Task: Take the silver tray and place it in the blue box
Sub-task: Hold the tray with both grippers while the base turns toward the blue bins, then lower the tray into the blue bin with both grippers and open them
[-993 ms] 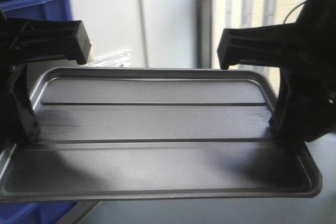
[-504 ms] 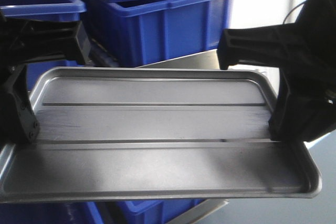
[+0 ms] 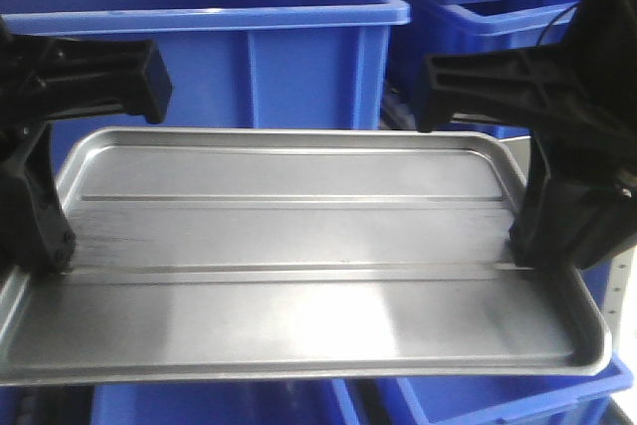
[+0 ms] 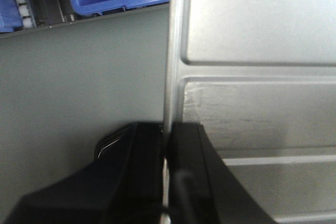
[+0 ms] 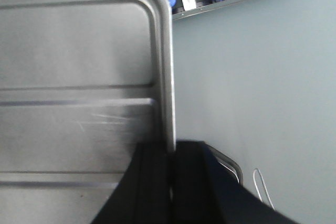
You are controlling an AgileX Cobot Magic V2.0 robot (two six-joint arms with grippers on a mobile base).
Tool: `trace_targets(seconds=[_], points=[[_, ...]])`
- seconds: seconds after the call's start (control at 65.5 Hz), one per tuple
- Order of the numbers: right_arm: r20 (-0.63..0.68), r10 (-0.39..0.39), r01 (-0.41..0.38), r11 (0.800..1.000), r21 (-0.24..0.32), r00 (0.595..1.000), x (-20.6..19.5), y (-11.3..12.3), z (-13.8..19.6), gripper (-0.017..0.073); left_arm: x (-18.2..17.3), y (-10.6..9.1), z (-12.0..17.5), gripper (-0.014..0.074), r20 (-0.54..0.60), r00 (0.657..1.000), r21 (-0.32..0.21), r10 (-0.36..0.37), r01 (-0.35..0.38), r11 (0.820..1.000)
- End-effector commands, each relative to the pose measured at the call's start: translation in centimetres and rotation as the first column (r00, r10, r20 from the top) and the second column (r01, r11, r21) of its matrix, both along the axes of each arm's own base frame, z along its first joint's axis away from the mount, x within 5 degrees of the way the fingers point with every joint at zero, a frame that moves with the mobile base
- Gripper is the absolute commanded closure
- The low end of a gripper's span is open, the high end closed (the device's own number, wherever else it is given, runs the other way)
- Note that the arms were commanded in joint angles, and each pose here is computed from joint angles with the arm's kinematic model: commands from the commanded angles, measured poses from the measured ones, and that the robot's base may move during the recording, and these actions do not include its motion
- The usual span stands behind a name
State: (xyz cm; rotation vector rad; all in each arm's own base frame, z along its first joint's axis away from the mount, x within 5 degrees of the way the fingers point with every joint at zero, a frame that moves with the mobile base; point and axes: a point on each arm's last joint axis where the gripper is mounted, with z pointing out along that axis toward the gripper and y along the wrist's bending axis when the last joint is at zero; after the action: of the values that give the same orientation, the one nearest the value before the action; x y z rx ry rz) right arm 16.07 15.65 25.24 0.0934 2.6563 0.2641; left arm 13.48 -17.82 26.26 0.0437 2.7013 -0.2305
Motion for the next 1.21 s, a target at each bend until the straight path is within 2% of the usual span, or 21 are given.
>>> trace_targets(seconds=[0.0, 1.023, 1.191], points=[[0.068, 0.014, -0.015, 1.0, 0.015, 0.998, 0.23, -0.2, 1.42, 0.0501, 0.03, 0.2, 1.38, 0.06, 0.047, 0.999, -0.029, 0.0, 0.002, 1.0], [0.069, 0.015, -0.016, 1.0, 0.015, 0.998, 0.23, -0.19, 1.43, 0.0501, 0.03, 0.2, 1.38, 0.06, 0.047, 0.999, -0.029, 0.0, 0.002, 1.0], [0.075, 0.018, -0.02, 1.0, 0.024, 0.997, 0.27, -0.1, 1.47, 0.0501, 0.12, -0.1, 1.5, 0.06, 0.062, 0.998, -0.06, -0.012, 0.015, 0.998]])
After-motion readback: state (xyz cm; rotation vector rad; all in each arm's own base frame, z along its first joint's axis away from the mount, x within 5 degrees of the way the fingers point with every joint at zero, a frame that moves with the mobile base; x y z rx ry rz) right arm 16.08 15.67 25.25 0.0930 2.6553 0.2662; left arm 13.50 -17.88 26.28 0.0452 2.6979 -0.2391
